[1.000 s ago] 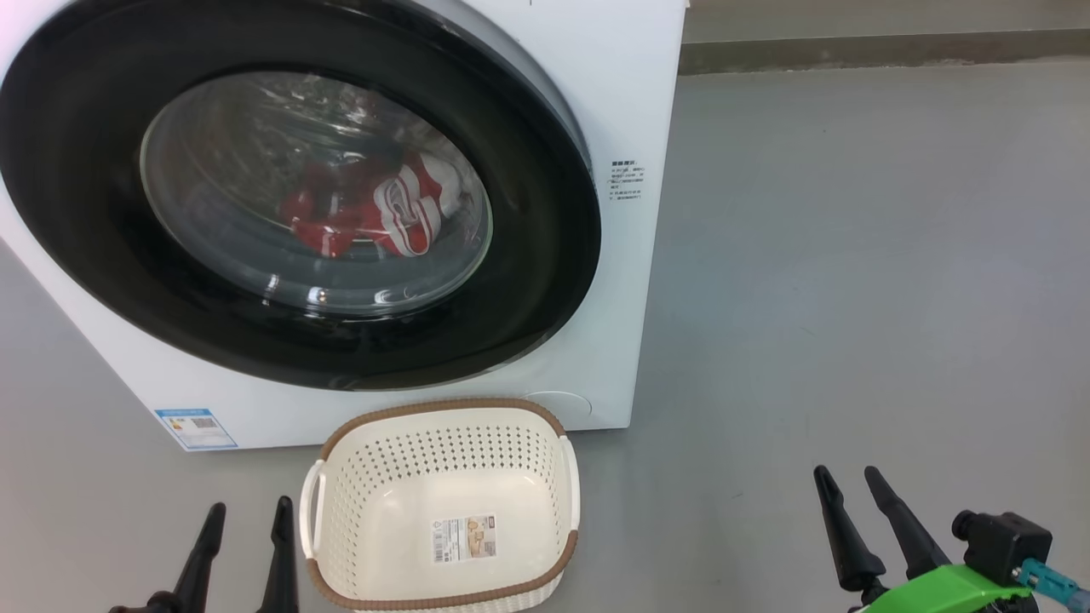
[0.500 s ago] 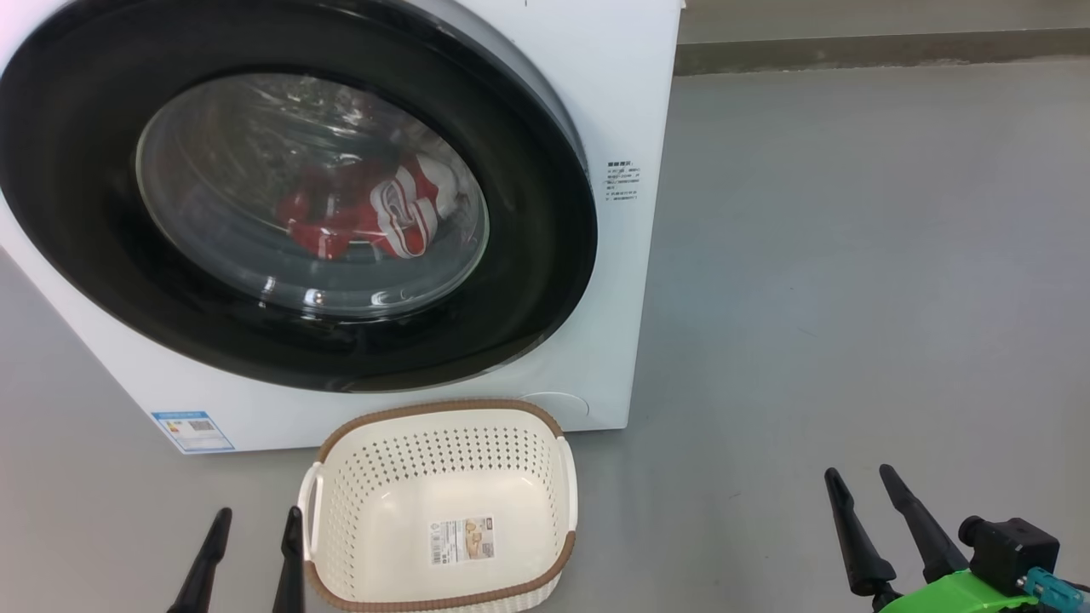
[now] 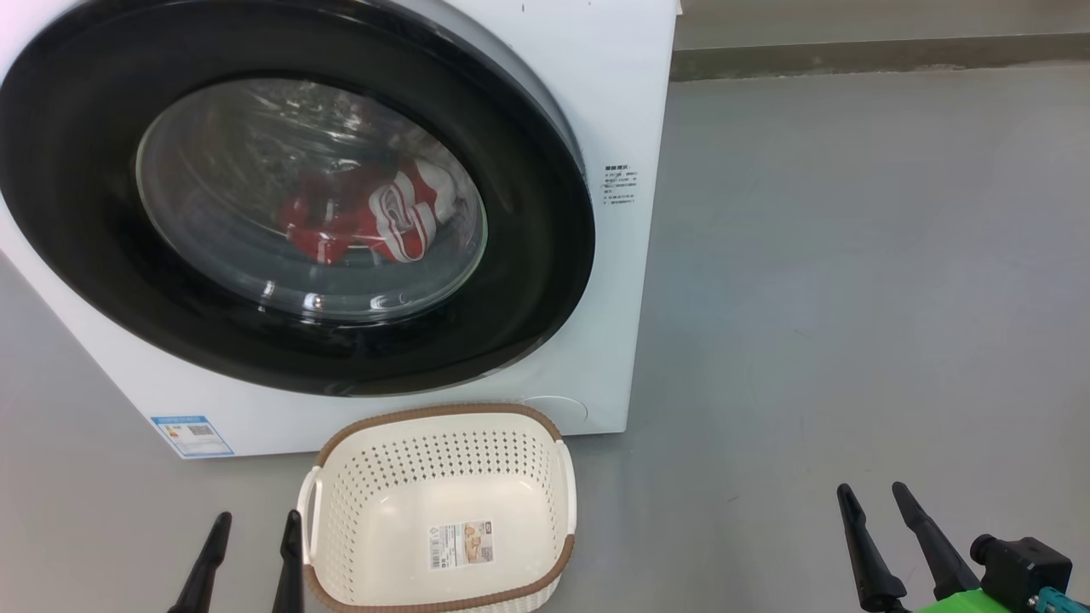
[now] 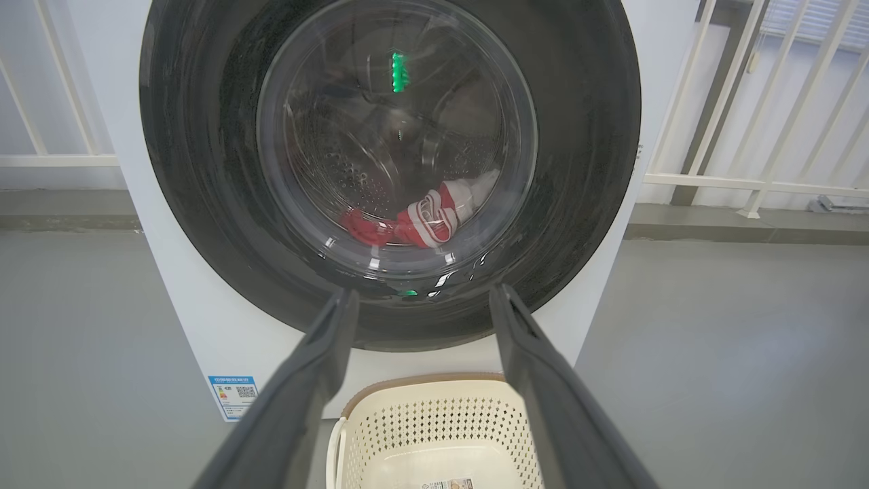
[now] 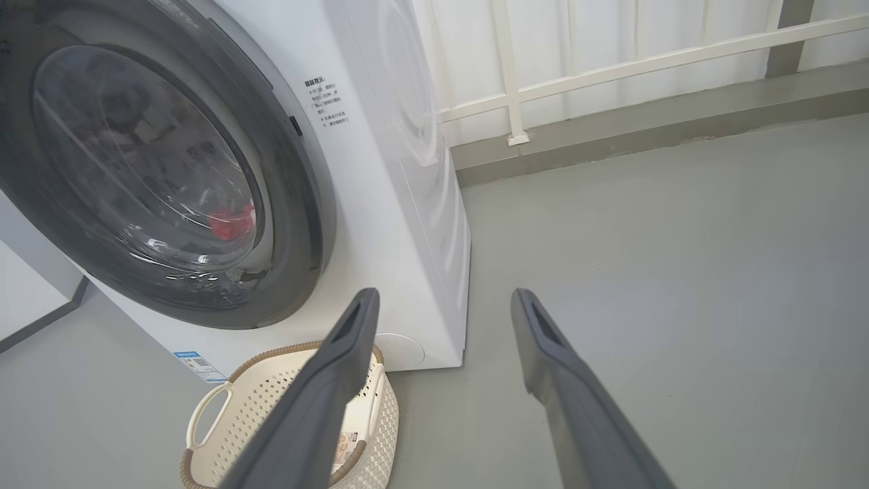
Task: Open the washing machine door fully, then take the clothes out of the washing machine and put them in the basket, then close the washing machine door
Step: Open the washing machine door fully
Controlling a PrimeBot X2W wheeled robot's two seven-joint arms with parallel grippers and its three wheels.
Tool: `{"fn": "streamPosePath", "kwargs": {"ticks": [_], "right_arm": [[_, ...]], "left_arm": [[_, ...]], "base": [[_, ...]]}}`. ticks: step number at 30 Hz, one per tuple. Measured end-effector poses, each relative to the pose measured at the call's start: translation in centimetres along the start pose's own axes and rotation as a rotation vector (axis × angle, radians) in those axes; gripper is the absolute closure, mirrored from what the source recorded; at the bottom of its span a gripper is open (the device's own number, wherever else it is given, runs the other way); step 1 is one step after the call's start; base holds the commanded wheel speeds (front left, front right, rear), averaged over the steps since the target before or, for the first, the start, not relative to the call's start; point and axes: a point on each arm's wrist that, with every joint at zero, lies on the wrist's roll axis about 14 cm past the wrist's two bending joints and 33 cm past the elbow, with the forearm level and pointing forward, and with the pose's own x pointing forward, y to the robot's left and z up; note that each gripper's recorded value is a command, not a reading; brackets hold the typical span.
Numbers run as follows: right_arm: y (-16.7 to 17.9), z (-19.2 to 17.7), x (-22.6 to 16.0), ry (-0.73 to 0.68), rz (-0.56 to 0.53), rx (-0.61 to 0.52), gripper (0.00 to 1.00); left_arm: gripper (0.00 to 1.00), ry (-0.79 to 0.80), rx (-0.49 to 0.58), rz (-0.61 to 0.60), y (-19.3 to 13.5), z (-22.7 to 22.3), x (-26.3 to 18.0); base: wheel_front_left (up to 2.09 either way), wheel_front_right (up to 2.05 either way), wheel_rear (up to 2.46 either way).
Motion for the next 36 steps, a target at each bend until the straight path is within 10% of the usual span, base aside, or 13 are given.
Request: {"fn": "streamPosePath", "kwargs": {"ticks": [12,13,14,15,36], "right_arm": [[0.3,0.0,0.1,-0.001,0.009,-0.005,0.00],[0.4,0.0,0.2,0.000,0.012,-0.004,0.22],[0.5,0.0,0.2,0.000,0.014,-0.001,0.75],[0.6,-0.1,0.3,0.001,0.016,0.002,1.00],[8.1,12.6,13.1,-0.330,0.223,0.125,1.00]], "left_arm": [[0.00,-0.003,-0.001,0.005,0.1,0.1,-0.1],[0.00,-0.003,-0.001,0.007,0.2,0.1,-0.2],[0.00,-0.002,-0.001,0.008,0.2,0.1,-0.2],[0.00,-0.002,-0.001,0.009,0.3,0.1,-0.2],[0.00,0.002,-0.009,0.013,0.5,-0.2,2.3]], "base": [[0.00,0.00,0.00],[0.00,0.00,0.00],[0.00,0.00,0.00],[0.00,0.00,0.00],[0.00,0.00,0.00]]}}
